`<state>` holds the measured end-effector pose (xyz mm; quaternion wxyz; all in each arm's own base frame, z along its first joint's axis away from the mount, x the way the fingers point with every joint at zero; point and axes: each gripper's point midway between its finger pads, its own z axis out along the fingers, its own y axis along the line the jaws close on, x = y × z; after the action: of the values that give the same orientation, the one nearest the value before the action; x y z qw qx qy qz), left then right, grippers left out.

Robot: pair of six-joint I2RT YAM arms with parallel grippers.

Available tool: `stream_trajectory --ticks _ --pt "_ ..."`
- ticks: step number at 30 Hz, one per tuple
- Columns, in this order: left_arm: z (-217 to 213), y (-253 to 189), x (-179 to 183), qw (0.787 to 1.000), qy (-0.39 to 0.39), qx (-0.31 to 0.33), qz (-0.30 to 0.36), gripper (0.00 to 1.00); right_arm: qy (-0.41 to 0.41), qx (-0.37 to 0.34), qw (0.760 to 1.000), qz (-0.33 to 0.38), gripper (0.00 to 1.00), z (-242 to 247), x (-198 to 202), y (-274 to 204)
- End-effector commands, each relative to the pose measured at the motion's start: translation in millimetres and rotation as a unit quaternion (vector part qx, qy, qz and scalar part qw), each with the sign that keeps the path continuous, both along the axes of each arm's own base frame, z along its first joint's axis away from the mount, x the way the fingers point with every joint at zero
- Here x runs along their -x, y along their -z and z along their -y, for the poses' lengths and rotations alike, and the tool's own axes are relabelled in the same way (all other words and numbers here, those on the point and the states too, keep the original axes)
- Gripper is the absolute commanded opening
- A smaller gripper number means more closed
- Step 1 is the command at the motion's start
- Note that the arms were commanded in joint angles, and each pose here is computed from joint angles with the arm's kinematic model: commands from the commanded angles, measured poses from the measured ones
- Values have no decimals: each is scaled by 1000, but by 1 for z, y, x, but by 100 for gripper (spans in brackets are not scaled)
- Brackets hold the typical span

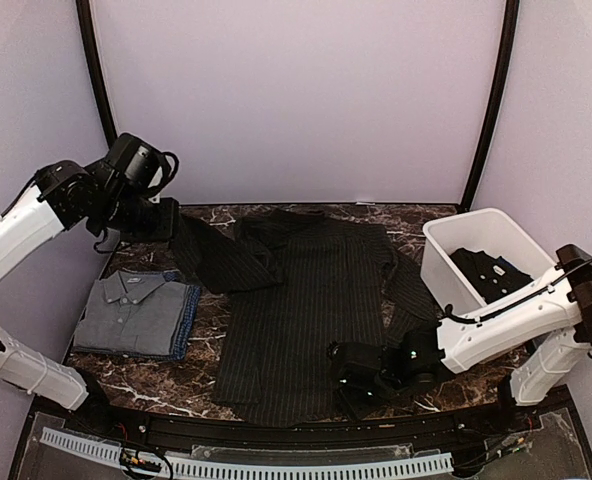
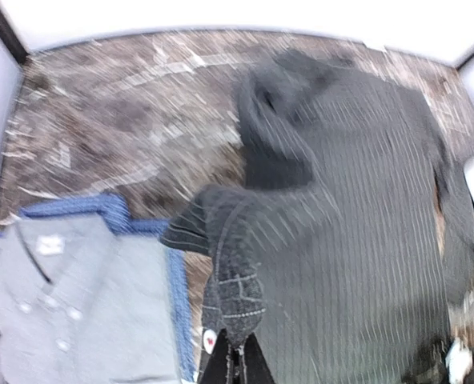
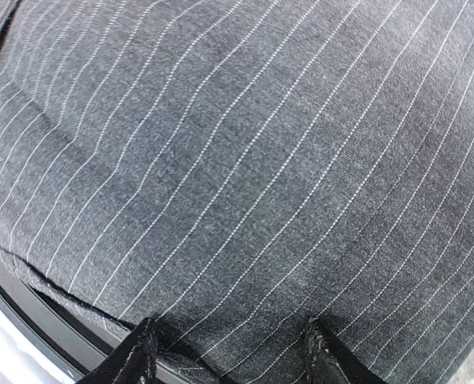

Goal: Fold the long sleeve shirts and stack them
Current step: Flatten out the crumpled shirt at the center of the board.

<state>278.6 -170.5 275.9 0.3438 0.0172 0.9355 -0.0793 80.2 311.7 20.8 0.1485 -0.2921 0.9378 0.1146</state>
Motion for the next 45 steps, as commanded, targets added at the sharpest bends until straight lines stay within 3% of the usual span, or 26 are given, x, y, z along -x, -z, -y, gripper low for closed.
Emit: stream_trajectory --ticks 1,6,10,19,28,33,45 --pt "-42 -33 -32 997 -43 -37 47 0 2 46 999 -19 60 30 11 4" --pt "-101 -98 -76 983 -124 -20 132 0 4 42 999 -15 60 24 9 1" --pt "-132 -122 -105 974 -160 -8 161 0 2 37 999 -6 60 14 5 -7" --pt "-158 -112 -163 973 -171 16 154 0 -10 -23 999 36 61 -38 -24 -53" --pt "-169 -103 -196 974 -173 27 143 0 -72 -91 992 40 60 -133 -34 -70" --pt "-171 -93 -203 975 -174 31 133 0 -92 -121 988 6 60 -163 -29 -57" --pt "-188 -86 -219 973 -188 49 127 0 -80 -171 979 -73 54 -181 -25 -32"
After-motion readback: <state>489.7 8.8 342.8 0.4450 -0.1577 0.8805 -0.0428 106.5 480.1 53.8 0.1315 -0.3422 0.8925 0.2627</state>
